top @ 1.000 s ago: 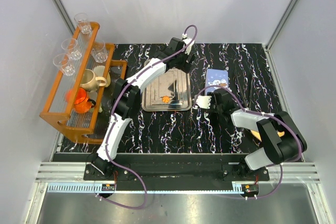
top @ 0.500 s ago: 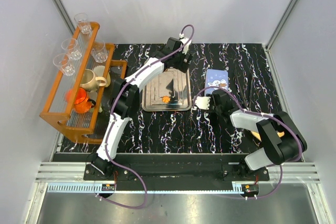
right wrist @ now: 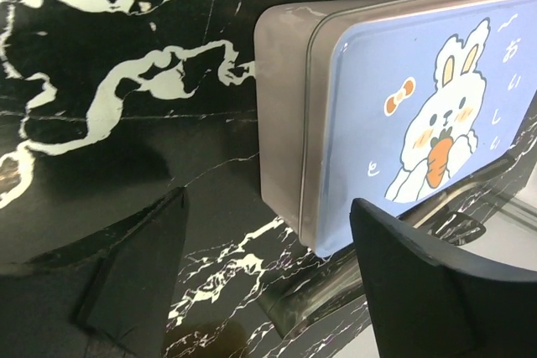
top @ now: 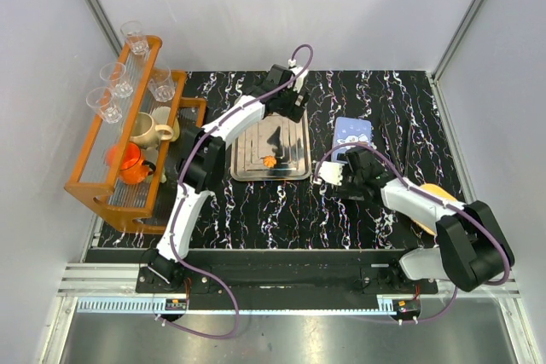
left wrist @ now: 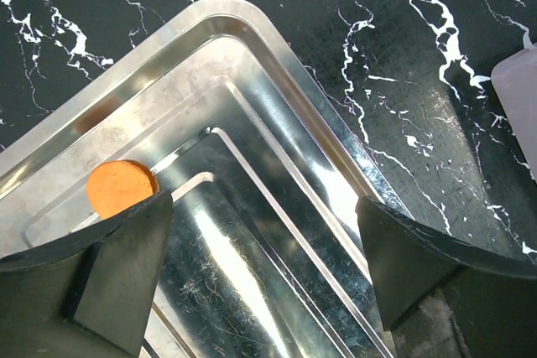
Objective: Pack the cookies
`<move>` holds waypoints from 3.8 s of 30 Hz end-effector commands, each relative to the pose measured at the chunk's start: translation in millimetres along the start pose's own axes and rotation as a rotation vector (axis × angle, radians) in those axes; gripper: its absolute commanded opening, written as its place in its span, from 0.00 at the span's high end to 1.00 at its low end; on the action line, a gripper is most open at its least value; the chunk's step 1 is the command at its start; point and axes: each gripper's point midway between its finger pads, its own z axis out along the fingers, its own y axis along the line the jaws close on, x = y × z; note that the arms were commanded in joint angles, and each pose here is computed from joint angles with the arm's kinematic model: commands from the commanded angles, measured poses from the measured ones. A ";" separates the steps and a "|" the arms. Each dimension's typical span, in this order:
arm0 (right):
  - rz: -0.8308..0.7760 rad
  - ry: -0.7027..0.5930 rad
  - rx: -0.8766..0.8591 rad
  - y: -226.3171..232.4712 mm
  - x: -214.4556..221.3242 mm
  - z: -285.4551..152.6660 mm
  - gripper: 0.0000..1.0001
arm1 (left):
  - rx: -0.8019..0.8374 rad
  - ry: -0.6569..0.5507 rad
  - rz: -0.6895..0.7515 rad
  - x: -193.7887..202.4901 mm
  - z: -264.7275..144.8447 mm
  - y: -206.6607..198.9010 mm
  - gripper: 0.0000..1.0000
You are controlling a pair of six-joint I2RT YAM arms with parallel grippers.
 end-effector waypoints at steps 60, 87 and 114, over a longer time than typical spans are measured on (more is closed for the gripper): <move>1.304 -0.164 -0.290 -126.4 4.6 74.1 0.16 | 0.137 -0.173 -0.010 -37.4 -108.1 -29.0 0.08; 1.234 -0.208 -0.288 -138.8 -20.3 71.6 0.12 | 0.108 -0.174 -0.021 -24.8 -120.1 -19.5 0.08; 1.203 -0.259 0.067 -203.1 -11.3 -9.2 0.06 | 0.045 -0.243 -0.129 -31.0 -144.5 13.8 0.06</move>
